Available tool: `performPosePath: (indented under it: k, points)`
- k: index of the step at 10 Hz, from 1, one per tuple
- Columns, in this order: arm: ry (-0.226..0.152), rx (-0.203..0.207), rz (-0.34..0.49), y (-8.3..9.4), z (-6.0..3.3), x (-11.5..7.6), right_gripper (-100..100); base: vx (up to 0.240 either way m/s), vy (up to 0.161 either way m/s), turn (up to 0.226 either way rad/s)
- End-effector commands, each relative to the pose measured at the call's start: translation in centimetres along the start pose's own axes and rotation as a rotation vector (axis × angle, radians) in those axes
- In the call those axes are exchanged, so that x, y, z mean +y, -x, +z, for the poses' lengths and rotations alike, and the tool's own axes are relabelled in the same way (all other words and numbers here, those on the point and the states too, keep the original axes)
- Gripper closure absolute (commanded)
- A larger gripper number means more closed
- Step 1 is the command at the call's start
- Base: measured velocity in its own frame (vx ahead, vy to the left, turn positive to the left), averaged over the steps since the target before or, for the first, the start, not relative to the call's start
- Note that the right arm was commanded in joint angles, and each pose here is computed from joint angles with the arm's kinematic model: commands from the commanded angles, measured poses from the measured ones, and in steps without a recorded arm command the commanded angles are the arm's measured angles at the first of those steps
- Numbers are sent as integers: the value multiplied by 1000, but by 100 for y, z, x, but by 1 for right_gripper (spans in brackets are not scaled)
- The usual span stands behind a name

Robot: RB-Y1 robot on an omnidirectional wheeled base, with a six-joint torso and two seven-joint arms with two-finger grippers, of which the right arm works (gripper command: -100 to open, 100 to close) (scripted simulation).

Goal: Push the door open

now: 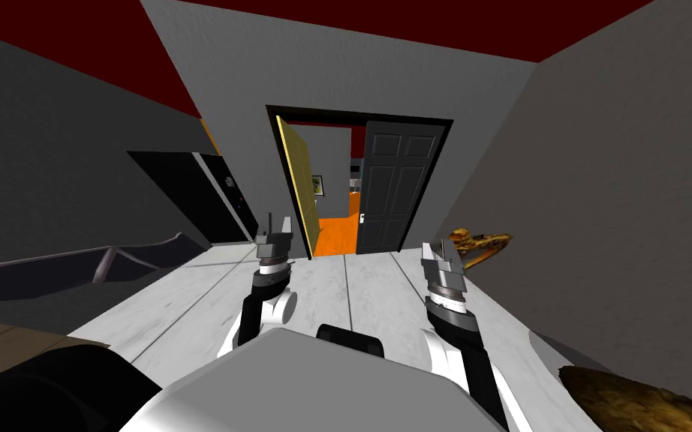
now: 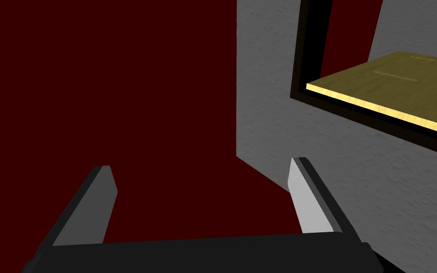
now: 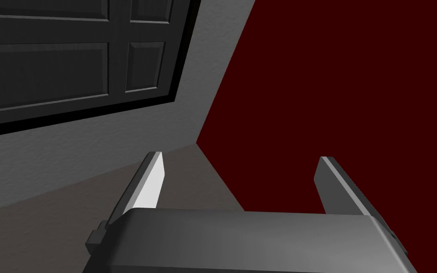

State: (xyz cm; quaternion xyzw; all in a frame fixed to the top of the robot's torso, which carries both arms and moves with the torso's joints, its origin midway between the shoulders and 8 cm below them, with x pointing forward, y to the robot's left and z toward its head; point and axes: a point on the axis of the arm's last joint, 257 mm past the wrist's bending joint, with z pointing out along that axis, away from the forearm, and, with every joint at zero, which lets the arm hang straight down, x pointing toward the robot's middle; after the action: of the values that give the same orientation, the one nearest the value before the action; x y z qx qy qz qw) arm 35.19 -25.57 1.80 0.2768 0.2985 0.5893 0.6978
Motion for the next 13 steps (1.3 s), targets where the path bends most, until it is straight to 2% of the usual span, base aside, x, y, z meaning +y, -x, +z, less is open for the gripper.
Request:
performPosePath:
  k: [1,13]
  points:
    - [-12,4,5,-20,-35,-92,-100,89,0,52]
    - [-133,21,41,-80,-211,-967,-100,92,-16,78]
